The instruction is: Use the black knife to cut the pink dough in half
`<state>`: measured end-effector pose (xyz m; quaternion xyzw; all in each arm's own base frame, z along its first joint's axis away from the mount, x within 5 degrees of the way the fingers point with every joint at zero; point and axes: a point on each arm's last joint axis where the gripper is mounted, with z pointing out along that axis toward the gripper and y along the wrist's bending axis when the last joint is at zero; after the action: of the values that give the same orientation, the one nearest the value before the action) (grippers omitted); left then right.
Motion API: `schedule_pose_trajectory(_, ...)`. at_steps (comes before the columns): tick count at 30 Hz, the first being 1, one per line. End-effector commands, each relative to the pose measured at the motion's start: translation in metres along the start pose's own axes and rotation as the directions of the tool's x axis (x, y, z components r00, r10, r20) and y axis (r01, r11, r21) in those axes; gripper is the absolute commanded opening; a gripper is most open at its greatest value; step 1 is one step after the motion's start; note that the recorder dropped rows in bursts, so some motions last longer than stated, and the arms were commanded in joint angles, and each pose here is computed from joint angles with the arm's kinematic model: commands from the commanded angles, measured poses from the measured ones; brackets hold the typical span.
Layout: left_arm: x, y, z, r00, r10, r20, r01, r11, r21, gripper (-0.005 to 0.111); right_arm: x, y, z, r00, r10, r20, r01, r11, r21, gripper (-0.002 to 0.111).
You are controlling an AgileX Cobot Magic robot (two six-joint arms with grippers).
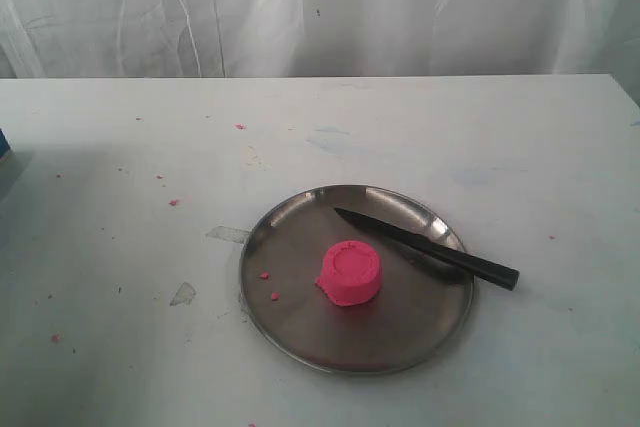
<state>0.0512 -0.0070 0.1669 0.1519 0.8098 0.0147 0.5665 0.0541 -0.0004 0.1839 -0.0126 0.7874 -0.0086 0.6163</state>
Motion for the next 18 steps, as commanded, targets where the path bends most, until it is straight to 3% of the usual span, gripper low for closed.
schedule_pose_trajectory(1,0.0006,-0.0005,0.0002,1.000,-0.004,0.003,0.004,1.000,0.005,0.000,-0.0006,-0.0004,-0.0002,1.000,0.004,0.013,-0.004,1.000,0.007,0.000)
schedule_pose_trajectory(18,0.0016,0.0034,0.0000,0.999,-0.030,-0.011,0.029,0.997,-0.066,0.000,-0.0006,-0.0004,-0.0002,1.000,0.004,0.013,-0.004,1.000,0.007,0.000)
